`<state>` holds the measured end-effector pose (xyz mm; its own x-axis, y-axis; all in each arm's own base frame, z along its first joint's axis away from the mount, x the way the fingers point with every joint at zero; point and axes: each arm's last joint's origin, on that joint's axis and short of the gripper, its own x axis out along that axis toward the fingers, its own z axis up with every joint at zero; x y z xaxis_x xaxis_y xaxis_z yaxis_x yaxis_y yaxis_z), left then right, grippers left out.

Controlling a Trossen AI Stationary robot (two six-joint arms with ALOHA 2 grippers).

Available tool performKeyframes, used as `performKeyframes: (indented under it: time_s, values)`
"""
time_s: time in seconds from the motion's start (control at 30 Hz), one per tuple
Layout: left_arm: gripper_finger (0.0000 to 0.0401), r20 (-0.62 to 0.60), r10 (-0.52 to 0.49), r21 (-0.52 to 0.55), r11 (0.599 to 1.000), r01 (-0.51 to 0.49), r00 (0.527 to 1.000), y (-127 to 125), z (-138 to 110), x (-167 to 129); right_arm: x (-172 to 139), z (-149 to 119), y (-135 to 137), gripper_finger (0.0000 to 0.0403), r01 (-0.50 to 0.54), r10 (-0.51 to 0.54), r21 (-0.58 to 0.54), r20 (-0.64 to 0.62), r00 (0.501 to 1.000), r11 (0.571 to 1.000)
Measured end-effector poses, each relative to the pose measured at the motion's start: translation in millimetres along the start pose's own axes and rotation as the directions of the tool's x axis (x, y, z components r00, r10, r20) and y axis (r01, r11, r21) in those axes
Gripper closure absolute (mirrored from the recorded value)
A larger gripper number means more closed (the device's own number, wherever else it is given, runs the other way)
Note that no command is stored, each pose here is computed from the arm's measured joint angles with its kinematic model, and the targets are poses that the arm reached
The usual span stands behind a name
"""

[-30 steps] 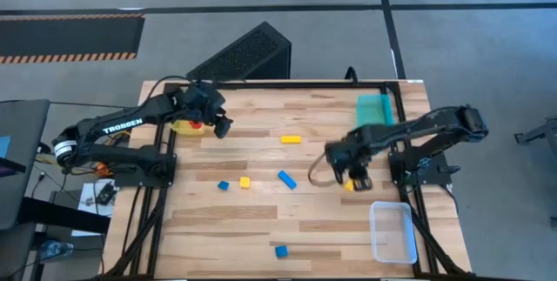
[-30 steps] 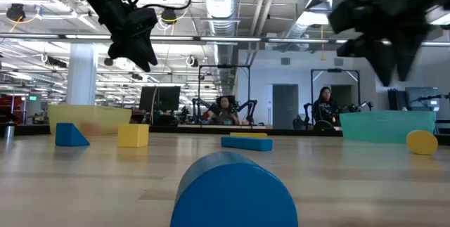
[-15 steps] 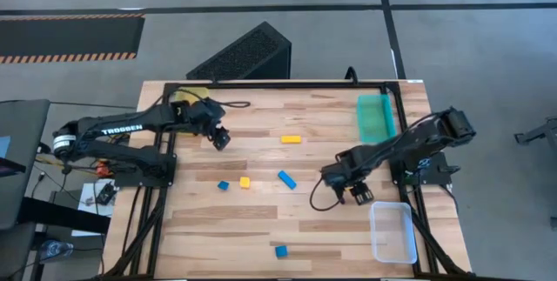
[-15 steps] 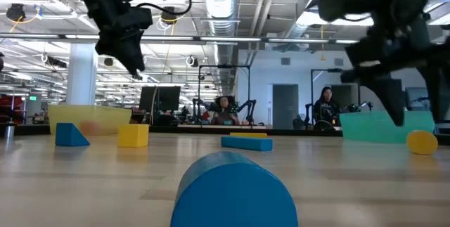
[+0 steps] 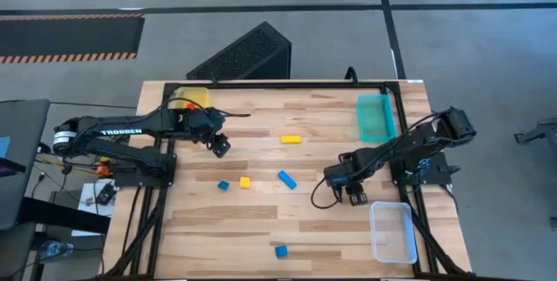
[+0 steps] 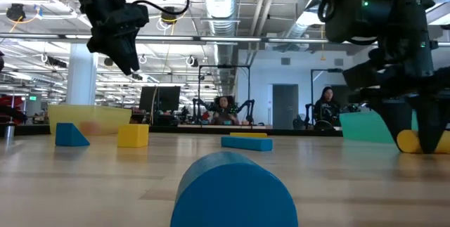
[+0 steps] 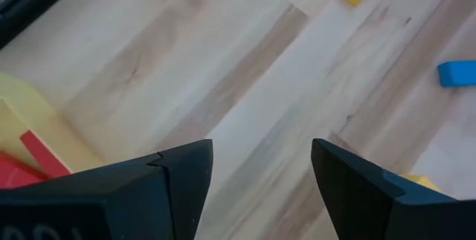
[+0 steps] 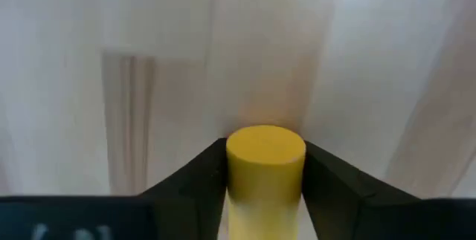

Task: Sort & place blocks by color
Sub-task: Put the right yellow block into the green bin

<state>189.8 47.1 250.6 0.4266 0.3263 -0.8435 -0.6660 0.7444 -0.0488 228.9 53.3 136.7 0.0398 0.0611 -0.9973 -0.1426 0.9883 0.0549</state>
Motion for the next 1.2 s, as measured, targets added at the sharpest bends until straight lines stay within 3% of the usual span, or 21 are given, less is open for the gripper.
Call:
performKeyframes:
  time_s: [0.17, 0.33, 0.43, 0.53, 0.63, 0.8, 1.0, 1.1, 1.2]
  values:
    - [0.0187, -0.002, -0.016, 0.003, 1.000, 0.016, 1.000, -5.2, -2.5, -1.3, -1.7, 4.5, -4.8, 0.0284, -0.025, 0.014, 0.216, 0.050, 0.999, 0.976]
    - [0.0187, 0.003, -0.014, 0.018, 1.000, 0.014, 1.000, -7.2, -3.5, -1.9, -8.3, 18.8, -10.3, 0.0285, -0.058, 0.005, 0.361, 0.146, 0.989, 0.931]
    - [0.0187, 0.007, -0.011, 0.042, 0.999, 0.011, 1.000, -7.2, -3.3, -1.9, -25.6, 36.6, -15.0, 0.0285, -0.079, -0.076, 0.440, 0.323, 0.943, 0.894]
    - [0.0187, 0.009, -0.012, 0.086, 0.996, 0.011, 1.000, -7.3, -3.2, -2.0, -41.4, 44.5, -20.7, 0.0281, -0.126, -0.162, 0.520, 0.472, 0.867, 0.845]
    - [0.0187, 0.007, -0.014, 0.109, 0.994, 0.013, 1.000, -7.3, -3.2, -1.9, -63.4, 48.9, -31.3, 0.0280, -0.154, -0.316, 0.619, 0.580, 0.751, 0.770]
    - [0.0187, 0.000, -0.024, 0.108, 0.994, 0.024, 1.000, -7.6, -3.5, -1.9, -88.2, 31.8, -53.0, 0.0282, -0.120, -0.519, 0.759, 0.542, 0.661, 0.640]
    - [0.0187, -0.009, -0.037, 0.107, 0.994, 0.038, 0.999, -7.9, -3.9, -1.9, -119.2, -7.6, -79.5, 0.0271, -0.067, -0.747, 0.917, 0.362, 0.558, 0.394]
    - [0.0187, -0.010, -0.037, 0.097, 0.995, 0.038, 0.999, -8.0, -4.0, -1.9, -130.0, -29.3, -90.7, 0.0269, -0.029, -0.797, 0.953, 0.269, 0.540, 0.302]
    - [0.0187, -0.019, -0.058, 0.023, 0.998, 0.058, 0.998, -8.6, -4.2, -1.9, -132.1, -50.9, -100.6, 0.0268, 0.053, -0.824, 0.976, 0.150, 0.546, 0.212]
